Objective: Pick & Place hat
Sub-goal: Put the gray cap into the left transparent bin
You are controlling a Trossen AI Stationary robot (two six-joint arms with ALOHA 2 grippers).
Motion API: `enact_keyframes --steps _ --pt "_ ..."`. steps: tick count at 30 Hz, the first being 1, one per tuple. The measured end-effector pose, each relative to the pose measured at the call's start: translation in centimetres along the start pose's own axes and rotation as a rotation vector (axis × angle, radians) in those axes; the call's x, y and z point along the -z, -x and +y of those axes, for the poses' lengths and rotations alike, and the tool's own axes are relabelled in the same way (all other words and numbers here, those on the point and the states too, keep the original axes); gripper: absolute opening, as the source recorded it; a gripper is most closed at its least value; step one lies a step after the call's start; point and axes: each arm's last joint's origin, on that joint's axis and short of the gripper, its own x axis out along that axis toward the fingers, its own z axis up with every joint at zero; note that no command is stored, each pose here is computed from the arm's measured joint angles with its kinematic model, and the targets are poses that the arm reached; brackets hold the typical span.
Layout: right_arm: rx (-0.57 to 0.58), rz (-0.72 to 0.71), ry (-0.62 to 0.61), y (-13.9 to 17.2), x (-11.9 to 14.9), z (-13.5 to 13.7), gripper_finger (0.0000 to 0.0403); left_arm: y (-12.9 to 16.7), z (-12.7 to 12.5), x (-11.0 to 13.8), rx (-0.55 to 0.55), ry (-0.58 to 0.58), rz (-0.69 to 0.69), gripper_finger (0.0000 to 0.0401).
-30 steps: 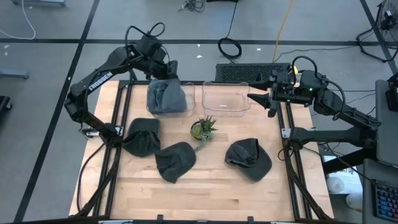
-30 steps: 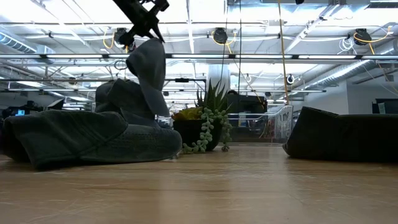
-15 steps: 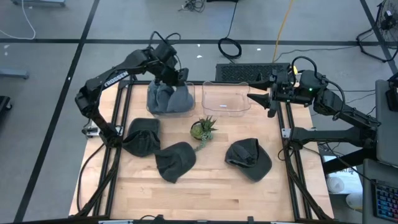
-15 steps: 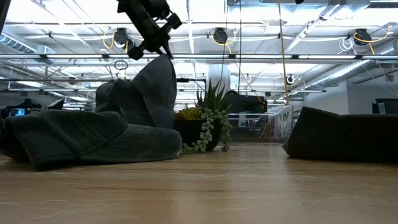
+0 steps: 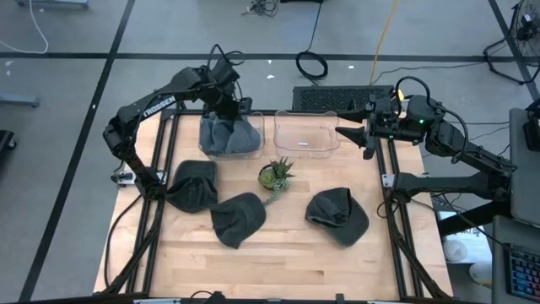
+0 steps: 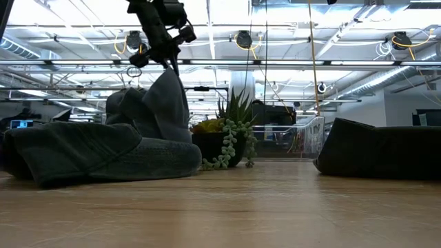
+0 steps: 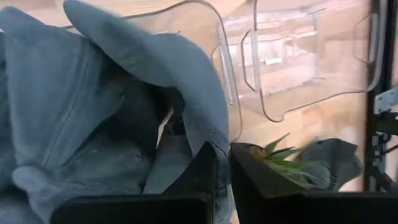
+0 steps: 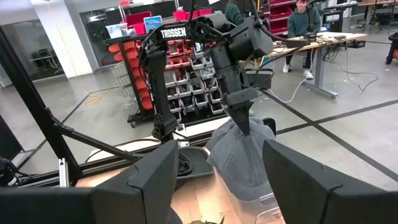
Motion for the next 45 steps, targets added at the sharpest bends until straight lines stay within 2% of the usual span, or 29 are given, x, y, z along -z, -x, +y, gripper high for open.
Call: enact_keyframes --steps 3,8,10,14,17,19,23,27,31,34,45 --pt "-0.001 0.001 0.0 0.0 0.0 0.0 0.0221 -0.4 0.0 -0.1 0.0 -0.013 0.015 0.0038" --pt "-0.004 0.035 -0.007 0.0 0.3 0.0 0.022 0.5 -0.6 -0.4 0.138 -0.04 0.01 0.0142" --pt "-0.041 0.071 -0.013 0.0 0.6 0.0 0.0221 1.3 -0.8 -0.5 0.212 -0.061 0.004 0.0181" --pt "-0.086 0.123 -0.026 0.1 1.1 0.1 0.022 3.1 -0.9 -0.4 0.298 -0.09 -0.046 0.024" --pt "-0.082 0.141 -0.03 0.1 1.3 0.1 0.0218 4.6 -2.1 0.3 0.36 -0.191 -0.139 0.0266" --pt "-0.081 0.142 -0.031 0.1 1.3 0.1 0.0217 4.6 -2.9 1.0 0.348 -0.266 -0.19 0.0274" --pt "-0.081 0.139 -0.027 0.1 1.2 0.1 0.0217 2.6 -4.2 1.9 0.248 -0.391 -0.222 0.0269" --pt "-0.082 0.136 -0.022 0.0 1.2 0.1 0.0217 -0.4 -4.9 1.6 0.201 -0.413 -0.177 0.0244" --pt "-0.082 0.13 -0.021 0.0 1.2 0.1 0.0216 -2.9 -5.3 1.0 0.176 -0.405 -0.156 0.0214" --pt "-0.081 0.133 -0.028 0.0 1.2 0.1 0.0215 -4.5 -5.0 0.8 0.119 -0.382 -0.117 0.0193" --pt "-0.082 0.134 -0.032 0.0 1.2 0.1 0.0213 -7.2 -1.9 1.8 -0.273 -0.275 0.064 0.0122"
